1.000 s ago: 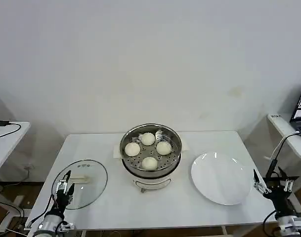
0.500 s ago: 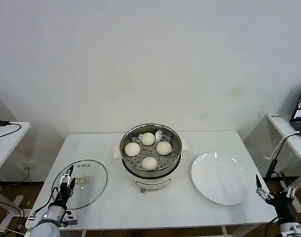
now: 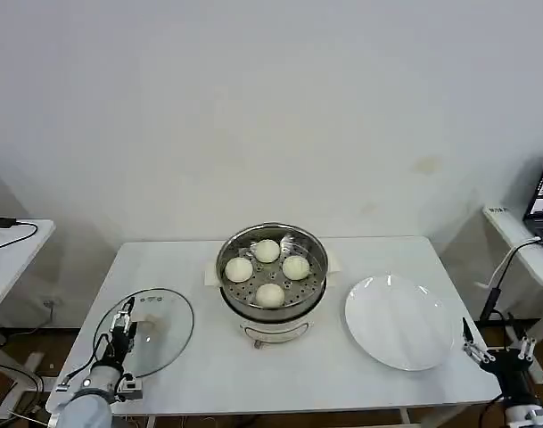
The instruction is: Take steamed baozi put them in steamer then cover it.
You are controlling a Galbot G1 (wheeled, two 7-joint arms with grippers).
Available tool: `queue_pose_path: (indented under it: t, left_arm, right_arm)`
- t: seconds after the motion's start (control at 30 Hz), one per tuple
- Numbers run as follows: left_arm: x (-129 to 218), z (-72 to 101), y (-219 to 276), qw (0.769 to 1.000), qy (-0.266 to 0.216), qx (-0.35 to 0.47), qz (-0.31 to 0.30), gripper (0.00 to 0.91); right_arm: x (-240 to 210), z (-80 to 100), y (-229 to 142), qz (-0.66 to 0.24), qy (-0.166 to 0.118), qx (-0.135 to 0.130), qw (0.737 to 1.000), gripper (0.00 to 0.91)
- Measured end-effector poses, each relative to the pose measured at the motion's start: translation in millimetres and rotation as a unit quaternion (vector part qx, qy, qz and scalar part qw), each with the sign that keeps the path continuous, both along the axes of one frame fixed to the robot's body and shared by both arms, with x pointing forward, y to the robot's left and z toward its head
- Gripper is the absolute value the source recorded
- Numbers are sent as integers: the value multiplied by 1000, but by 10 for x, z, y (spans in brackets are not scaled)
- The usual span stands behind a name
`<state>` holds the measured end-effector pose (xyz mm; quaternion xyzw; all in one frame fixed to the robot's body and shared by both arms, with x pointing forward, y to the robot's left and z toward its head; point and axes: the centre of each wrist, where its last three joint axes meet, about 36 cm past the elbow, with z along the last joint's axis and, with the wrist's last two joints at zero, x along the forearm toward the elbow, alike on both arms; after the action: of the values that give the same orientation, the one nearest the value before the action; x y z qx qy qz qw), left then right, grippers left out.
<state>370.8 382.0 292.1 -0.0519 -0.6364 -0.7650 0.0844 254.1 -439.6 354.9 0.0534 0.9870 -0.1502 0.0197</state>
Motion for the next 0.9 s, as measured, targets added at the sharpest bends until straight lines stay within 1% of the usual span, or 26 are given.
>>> queue_pose_path:
  t: [0.33,0.37,0.4,0.43,0.47,0.5,0.9]
  left_arm:
    - [126,-78,0,1000,3,-2,6,907]
    - [139,-83,5,1000,2,-1,6,887]
    - [152,-87,10,1000,1,-1,6,725]
    - [161,-92,15,1000,0,0,7,262]
    - [171,-98,19,1000,0,-1,8,40]
    - [179,-105,21,1000,-1,-1,9,0]
    - [197,-182,21,1000,0,-1,8,0]
  right_arm:
    - [-25,-10,-5,-3,-1,0,1000,907]
    - [-26,-11,-3,-3,-1,0,1000,907]
    - [-27,-14,-2,-3,-1,0,1000,907]
    - [-29,-16,-1,-3,-2,0,1000,907]
    - [-30,-18,0,-3,-2,0,1000,907]
    - [-32,-22,1,-3,-2,0,1000,907]
    - [-39,-48,21,-3,0,2,1000,907]
